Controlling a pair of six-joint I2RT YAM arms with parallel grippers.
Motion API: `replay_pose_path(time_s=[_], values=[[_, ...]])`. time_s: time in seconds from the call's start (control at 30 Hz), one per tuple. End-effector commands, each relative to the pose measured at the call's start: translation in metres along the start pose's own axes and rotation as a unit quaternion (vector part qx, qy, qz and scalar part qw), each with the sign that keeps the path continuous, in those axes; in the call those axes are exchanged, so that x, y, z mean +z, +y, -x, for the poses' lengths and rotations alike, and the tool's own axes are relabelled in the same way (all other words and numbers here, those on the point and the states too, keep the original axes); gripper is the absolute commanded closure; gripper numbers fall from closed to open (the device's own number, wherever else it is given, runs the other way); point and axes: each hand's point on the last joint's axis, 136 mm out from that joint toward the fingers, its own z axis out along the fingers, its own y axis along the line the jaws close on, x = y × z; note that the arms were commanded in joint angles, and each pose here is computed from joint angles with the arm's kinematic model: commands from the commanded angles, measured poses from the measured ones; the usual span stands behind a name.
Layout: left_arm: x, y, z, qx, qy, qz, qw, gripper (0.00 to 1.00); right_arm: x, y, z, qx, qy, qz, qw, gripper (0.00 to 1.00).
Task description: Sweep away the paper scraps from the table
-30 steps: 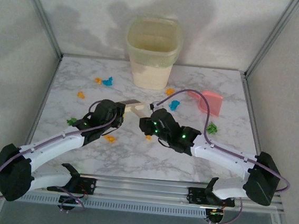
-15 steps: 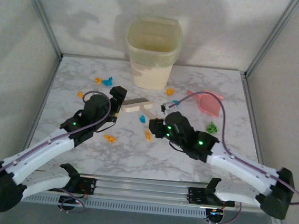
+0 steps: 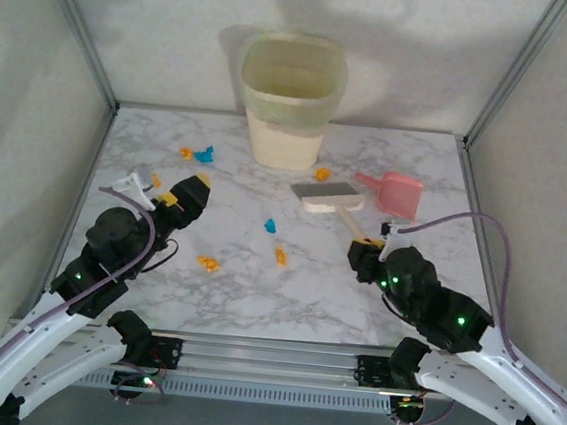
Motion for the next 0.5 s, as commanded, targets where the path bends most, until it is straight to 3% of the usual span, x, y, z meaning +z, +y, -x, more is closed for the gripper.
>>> replay_pose_path(time_s=[0.0, 0.1, 0.2, 0.3, 0.47], values=[[0.008, 0.005, -0.012, 0.054, 0.013, 0.0, 0.998, 0.0, -0.02, -0.039, 0.021, 0.013, -0.052, -0.083, 0.995, 1.0], [0.017, 0.0, -0.019, 0.059, 0.025, -0.014, 0.998, 0.01, -0.037, -0.072, 0.032, 0.027, -0.097, -0.156, 0.983, 1.0], [0.024, -0.019, -0.034, 0.056, 0.045, -0.075, 0.995, 0.0, -0.051, -0.095, 0.04, 0.03, -0.127, -0.211, 0.969, 1.0], [0.034, -0.039, -0.054, 0.059, 0.074, -0.118, 0.989, 0.01, -0.057, -0.107, 0.041, 0.045, -0.141, -0.237, 0.96, 1.0], [0.058, -0.07, -0.099, 0.105, 0.125, -0.129, 0.978, 0.01, -0.047, -0.12, 0.031, 0.063, -0.142, -0.272, 0.95, 1.0]])
